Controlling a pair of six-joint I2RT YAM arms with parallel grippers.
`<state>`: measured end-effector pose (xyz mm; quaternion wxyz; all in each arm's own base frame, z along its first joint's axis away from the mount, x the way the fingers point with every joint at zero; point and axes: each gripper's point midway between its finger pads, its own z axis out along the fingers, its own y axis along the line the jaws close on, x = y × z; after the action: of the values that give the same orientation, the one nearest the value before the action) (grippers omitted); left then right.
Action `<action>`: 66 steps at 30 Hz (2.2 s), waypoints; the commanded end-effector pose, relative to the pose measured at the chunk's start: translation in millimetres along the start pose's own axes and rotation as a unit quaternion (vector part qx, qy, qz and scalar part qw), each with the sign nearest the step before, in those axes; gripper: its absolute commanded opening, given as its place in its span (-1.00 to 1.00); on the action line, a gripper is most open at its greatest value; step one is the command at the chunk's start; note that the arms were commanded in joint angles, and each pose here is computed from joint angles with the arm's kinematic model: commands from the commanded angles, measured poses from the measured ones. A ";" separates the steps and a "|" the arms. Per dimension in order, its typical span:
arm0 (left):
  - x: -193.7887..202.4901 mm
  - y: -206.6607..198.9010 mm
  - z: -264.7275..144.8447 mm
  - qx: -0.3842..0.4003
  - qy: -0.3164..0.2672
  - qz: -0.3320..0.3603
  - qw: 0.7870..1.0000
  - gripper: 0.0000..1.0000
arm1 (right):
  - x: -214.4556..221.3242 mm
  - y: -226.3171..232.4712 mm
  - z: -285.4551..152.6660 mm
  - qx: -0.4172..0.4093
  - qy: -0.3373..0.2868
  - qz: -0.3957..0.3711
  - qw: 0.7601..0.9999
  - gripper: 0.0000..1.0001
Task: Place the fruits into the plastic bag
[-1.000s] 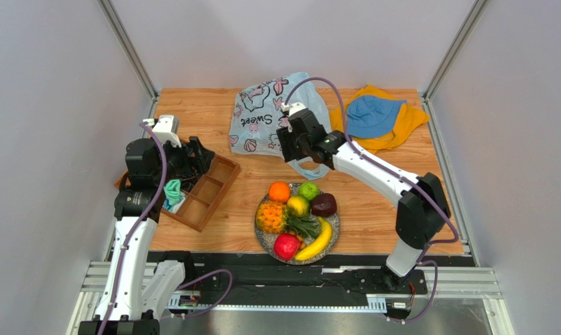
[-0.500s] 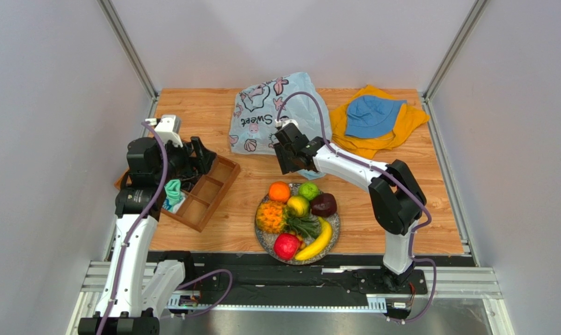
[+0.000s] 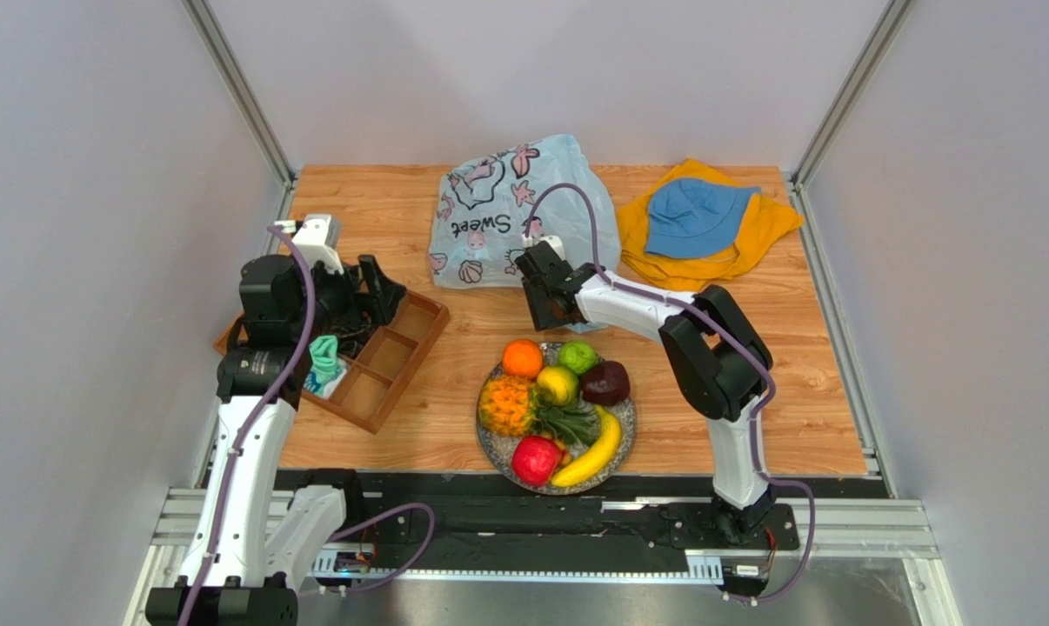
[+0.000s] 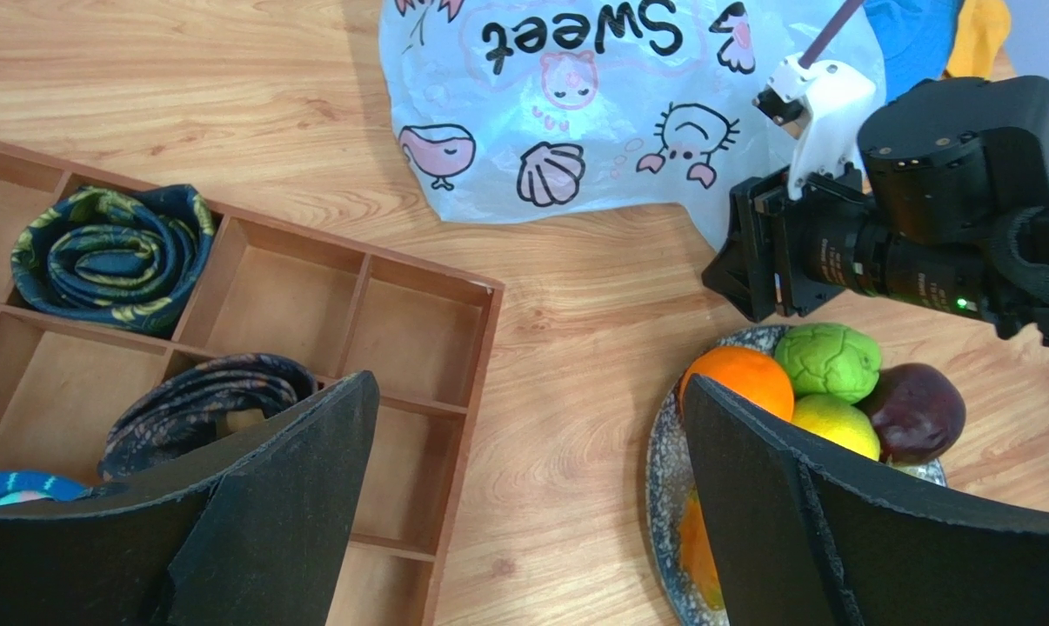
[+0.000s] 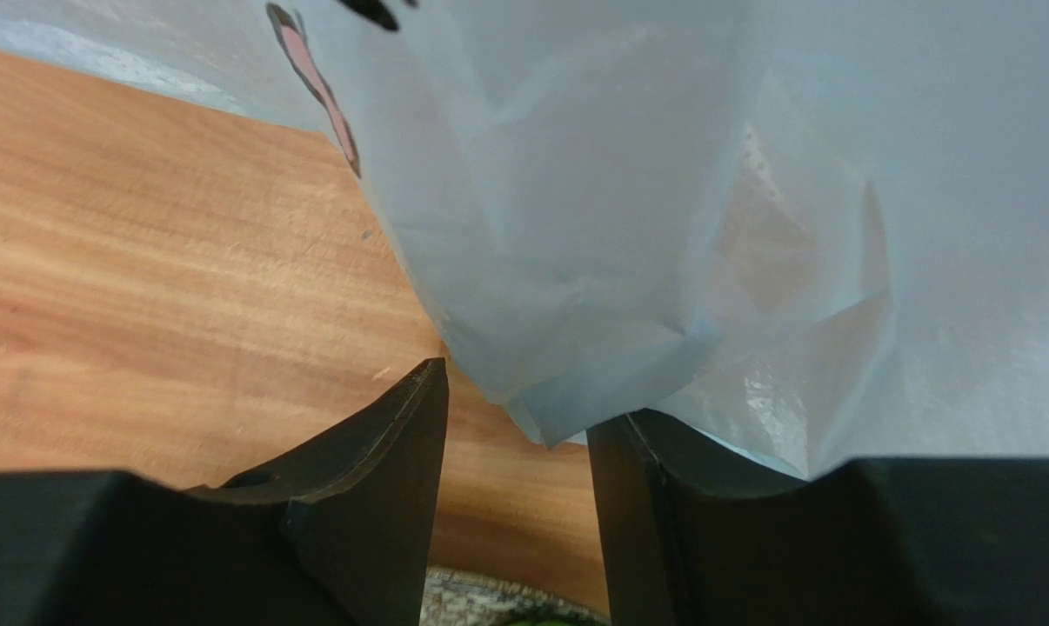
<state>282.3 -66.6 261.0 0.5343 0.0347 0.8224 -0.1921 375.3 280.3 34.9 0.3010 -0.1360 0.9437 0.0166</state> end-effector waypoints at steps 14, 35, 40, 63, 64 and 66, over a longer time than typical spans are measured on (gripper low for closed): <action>-15.2 -10.5 -3.1 0.026 -0.023 0.015 0.999 0.89 | -72.4 -13.7 -24.3 -0.004 -0.090 -0.027 0.996 -1.00; -35.3 -38.4 -9.8 0.055 -0.064 0.024 0.996 0.81 | -180.7 12.2 -213.0 -0.246 -0.216 0.074 0.942 -1.00; -15.9 -73.7 9.5 0.086 -0.056 0.001 0.995 0.78 | -173.9 11.6 -219.5 -0.256 -0.216 0.090 0.938 -1.00; 40.4 -129.1 155.9 0.067 -0.074 -0.135 0.986 0.59 | -163.3 26.7 -284.3 -0.359 -0.232 0.136 0.894 -1.00; 45.1 -129.7 162.8 0.065 -0.069 -0.136 0.986 0.59 | -163.8 26.9 -287.8 -0.363 -0.234 0.136 0.891 -1.00; 44.6 -131.6 169.7 0.058 -0.067 -0.140 0.986 0.59 | -162.9 27.9 -288.7 -0.367 -0.234 0.139 0.889 -1.00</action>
<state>357.1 -238.8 172.0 0.5263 -0.0366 0.8010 -0.2831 342.5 311.0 333.5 0.4186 -0.0948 0.8116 0.3963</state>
